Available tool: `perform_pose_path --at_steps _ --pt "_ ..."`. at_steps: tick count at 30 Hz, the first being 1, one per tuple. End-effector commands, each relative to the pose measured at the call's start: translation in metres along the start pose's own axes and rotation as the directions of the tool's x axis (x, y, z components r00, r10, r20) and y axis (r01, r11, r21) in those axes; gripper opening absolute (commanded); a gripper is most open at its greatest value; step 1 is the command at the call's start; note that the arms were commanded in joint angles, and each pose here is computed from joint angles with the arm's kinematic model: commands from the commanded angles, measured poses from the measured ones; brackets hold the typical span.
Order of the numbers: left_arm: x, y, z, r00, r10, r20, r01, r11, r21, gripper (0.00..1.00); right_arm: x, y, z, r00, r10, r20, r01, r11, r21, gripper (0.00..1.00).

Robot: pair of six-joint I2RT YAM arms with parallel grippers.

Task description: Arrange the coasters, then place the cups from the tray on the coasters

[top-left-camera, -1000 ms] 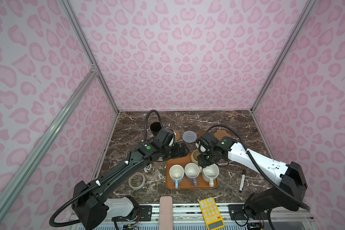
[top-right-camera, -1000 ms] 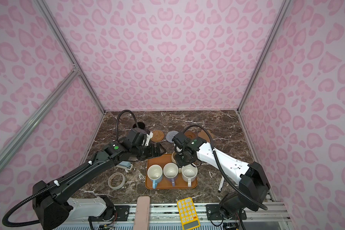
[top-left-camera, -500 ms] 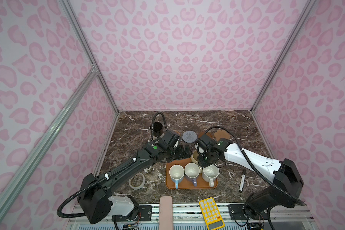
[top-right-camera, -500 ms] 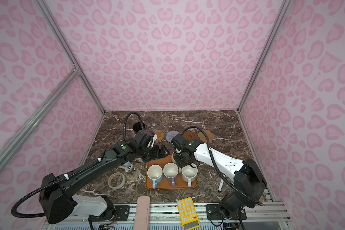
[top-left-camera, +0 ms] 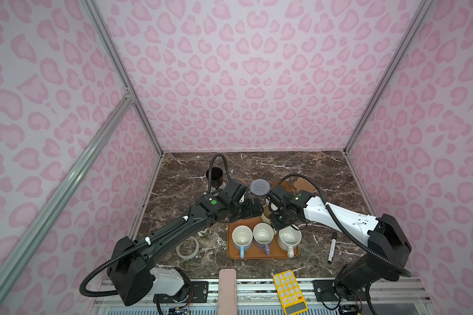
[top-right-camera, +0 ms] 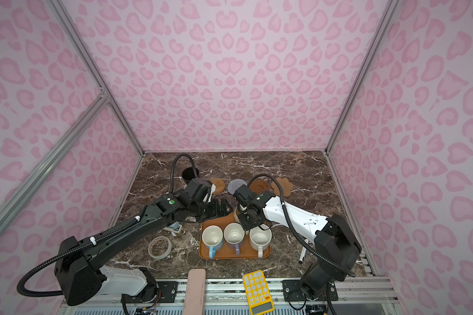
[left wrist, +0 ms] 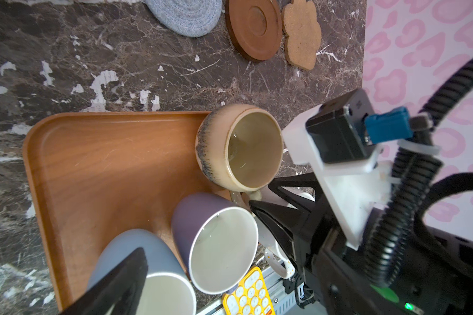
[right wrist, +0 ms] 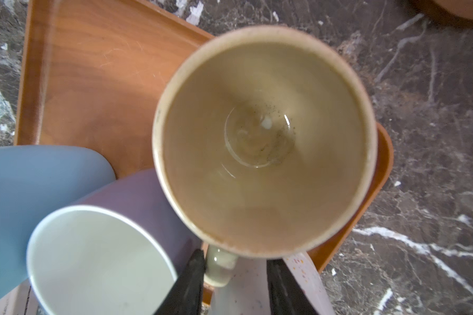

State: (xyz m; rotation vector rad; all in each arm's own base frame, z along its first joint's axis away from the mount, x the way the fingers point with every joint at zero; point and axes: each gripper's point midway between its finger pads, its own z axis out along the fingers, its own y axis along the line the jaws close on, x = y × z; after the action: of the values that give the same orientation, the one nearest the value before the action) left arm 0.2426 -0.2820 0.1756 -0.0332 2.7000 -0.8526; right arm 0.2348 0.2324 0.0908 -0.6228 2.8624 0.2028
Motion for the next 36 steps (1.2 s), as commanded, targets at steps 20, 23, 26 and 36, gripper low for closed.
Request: perform_pose_path --at_steps 20,23,26,36 --pt "-0.015 0.0 -0.007 0.993 -0.027 0.112 0.024 0.999 0.022 0.97 -0.014 -0.003 0.015 0.996 0.026 0.08 -0.026 1.0 0.005 0.26" --pt "-0.015 0.0 -0.007 0.993 -0.03 0.115 0.028 0.999 0.019 0.97 -0.016 -0.005 0.013 0.995 0.03 0.095 -0.031 0.999 0.009 0.22" --pt "-0.016 0.0 -0.007 0.992 -0.034 0.12 0.031 0.999 0.02 0.97 -0.017 -0.004 0.011 0.993 0.029 0.113 -0.03 1.0 0.005 0.17" --pt "-0.018 0.002 -0.007 0.988 -0.056 0.141 0.053 0.998 0.029 0.97 -0.02 -0.003 0.008 0.991 0.032 0.133 -0.032 0.999 -0.002 0.0"
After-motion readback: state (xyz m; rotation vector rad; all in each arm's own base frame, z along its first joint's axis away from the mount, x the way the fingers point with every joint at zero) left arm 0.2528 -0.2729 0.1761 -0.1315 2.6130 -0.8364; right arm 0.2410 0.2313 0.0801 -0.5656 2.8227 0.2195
